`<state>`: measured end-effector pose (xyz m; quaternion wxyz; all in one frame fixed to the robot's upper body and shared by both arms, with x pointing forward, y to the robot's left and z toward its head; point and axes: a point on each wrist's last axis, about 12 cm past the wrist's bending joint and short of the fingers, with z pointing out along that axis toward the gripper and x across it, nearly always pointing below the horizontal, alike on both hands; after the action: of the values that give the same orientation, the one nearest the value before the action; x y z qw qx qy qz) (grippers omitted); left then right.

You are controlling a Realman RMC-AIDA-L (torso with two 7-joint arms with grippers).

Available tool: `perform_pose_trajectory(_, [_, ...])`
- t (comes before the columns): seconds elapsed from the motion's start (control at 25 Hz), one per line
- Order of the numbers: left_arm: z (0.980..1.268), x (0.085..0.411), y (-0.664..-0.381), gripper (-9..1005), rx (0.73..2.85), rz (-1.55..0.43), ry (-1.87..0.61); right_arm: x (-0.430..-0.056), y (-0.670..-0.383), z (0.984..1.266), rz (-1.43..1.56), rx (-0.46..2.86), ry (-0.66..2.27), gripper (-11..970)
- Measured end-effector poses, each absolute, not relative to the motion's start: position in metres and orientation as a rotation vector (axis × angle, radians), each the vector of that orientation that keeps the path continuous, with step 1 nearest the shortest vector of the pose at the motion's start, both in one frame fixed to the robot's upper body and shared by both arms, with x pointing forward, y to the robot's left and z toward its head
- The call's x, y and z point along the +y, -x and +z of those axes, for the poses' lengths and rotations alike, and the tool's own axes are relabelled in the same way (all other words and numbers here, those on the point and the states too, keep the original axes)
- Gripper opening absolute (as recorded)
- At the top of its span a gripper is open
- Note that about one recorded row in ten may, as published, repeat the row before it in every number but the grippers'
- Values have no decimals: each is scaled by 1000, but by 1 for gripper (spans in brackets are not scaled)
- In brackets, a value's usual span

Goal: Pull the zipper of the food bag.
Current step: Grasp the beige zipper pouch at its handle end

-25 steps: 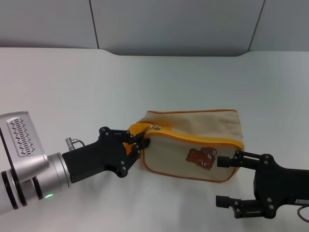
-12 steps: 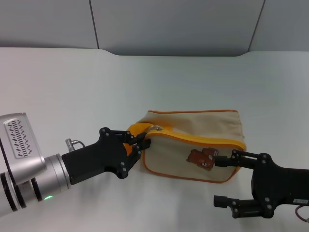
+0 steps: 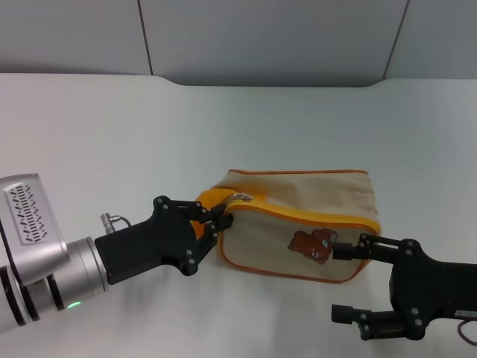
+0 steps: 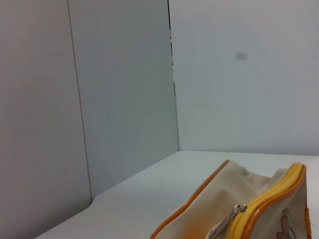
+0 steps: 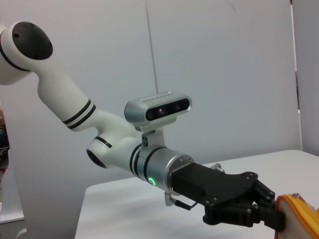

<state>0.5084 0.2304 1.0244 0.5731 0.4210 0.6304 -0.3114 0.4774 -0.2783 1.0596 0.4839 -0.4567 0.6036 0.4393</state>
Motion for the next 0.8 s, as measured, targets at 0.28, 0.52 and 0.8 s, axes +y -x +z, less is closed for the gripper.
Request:
perform_pose_trajectory(0.28, [1025, 231, -509, 89, 1477, -728, -988, -288, -480, 1077, 1060, 1362, 1015, 813])
perform_pose_trajectory(0.52, [1030, 231, -512, 88, 1448, -731, -999, -291, -500, 1088, 963, 1323, 946, 812])
perform_pose_trajectory(0.8, [1040, 236, -518, 87, 1415, -745, -1003, -282, -523, 1090, 825, 1322, 941, 811])
